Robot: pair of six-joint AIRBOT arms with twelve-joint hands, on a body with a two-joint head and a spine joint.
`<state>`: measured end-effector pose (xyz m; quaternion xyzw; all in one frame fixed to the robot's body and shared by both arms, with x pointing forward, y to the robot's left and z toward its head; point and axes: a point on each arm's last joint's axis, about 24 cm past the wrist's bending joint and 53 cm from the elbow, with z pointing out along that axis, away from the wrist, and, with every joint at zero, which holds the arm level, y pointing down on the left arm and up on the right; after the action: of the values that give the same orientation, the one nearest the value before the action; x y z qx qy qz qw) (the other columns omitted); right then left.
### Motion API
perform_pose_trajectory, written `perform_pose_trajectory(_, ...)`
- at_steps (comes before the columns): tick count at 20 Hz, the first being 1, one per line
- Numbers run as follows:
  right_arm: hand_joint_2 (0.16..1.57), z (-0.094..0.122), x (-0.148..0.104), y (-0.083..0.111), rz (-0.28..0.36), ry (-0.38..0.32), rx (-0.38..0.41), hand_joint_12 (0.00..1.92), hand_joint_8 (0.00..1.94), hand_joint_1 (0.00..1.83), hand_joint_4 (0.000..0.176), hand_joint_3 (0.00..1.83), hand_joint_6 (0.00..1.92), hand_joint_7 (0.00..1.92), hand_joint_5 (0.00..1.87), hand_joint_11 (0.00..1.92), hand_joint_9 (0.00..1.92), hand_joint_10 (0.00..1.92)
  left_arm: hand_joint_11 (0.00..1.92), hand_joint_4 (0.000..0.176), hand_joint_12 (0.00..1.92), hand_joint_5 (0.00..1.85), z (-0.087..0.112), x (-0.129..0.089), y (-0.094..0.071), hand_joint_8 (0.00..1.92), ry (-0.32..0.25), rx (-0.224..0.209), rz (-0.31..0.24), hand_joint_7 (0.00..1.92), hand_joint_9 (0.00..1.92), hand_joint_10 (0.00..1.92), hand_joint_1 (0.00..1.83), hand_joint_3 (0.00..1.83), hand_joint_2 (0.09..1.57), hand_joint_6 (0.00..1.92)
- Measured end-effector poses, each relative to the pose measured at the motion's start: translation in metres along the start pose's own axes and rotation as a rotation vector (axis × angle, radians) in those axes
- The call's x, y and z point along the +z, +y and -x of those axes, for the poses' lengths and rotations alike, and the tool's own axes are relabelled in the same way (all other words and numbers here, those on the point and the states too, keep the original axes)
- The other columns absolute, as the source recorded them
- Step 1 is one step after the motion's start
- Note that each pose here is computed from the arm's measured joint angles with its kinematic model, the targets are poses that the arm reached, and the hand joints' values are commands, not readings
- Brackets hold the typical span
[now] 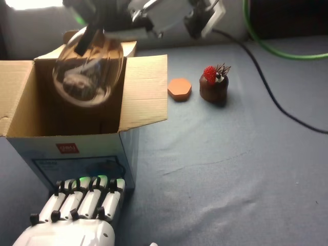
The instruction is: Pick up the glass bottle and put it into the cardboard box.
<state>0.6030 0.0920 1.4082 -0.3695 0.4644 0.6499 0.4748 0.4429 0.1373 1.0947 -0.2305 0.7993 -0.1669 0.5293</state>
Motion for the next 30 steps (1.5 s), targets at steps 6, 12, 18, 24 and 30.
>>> perform_pose_trajectory(6,0.95,-0.017,0.021,0.004,0.022,0.019,-0.05,1.68,1.15,1.22,0.0,0.47,1.35,1.02,0.76,0.88,1.04,1.27,0.0,0.0,0.09,0.06,0.004,0.004,0.003,0.0,-0.02,-0.007,0.008,0.04,0.01,0.01,0.04,0.0,1.33,0.0)
perform_pose_trajectory(12,0.95,-0.039,0.045,0.004,0.02,0.074,-0.065,1.69,1.15,1.22,0.0,0.46,1.35,1.02,0.76,0.9,1.04,1.28,0.0,0.0,0.17,0.07,0.004,0.004,0.003,0.0,-0.018,-0.011,0.007,0.06,0.03,0.01,0.04,0.0,1.33,0.0)
perform_pose_trajectory(18,0.95,-0.066,0.059,-0.01,-0.035,0.128,-0.077,1.69,1.14,1.22,0.0,0.47,1.35,1.02,0.76,0.9,1.04,1.28,0.0,0.0,0.19,0.08,0.004,0.004,0.003,0.0,-0.018,-0.011,0.007,0.05,0.03,0.01,0.05,0.0,1.33,0.0)
perform_pose_trajectory(24,0.95,-0.077,0.068,-0.032,-0.131,0.112,-0.028,1.69,1.15,1.22,0.0,0.47,1.34,1.02,0.76,0.9,1.04,1.28,0.0,0.0,0.17,0.07,0.004,0.004,0.004,0.0,-0.018,-0.011,0.008,0.05,0.03,0.0,0.04,0.0,1.33,0.0)
perform_pose_trajectory(30,0.95,-0.101,0.07,-0.049,-0.215,0.139,-0.02,1.69,1.14,1.22,0.0,0.47,1.34,1.02,0.76,0.9,1.04,1.28,0.0,0.0,0.0,0.07,0.003,0.004,0.005,0.0,-0.015,-0.009,0.011,0.05,0.0,0.0,0.02,0.0,1.33,0.0)
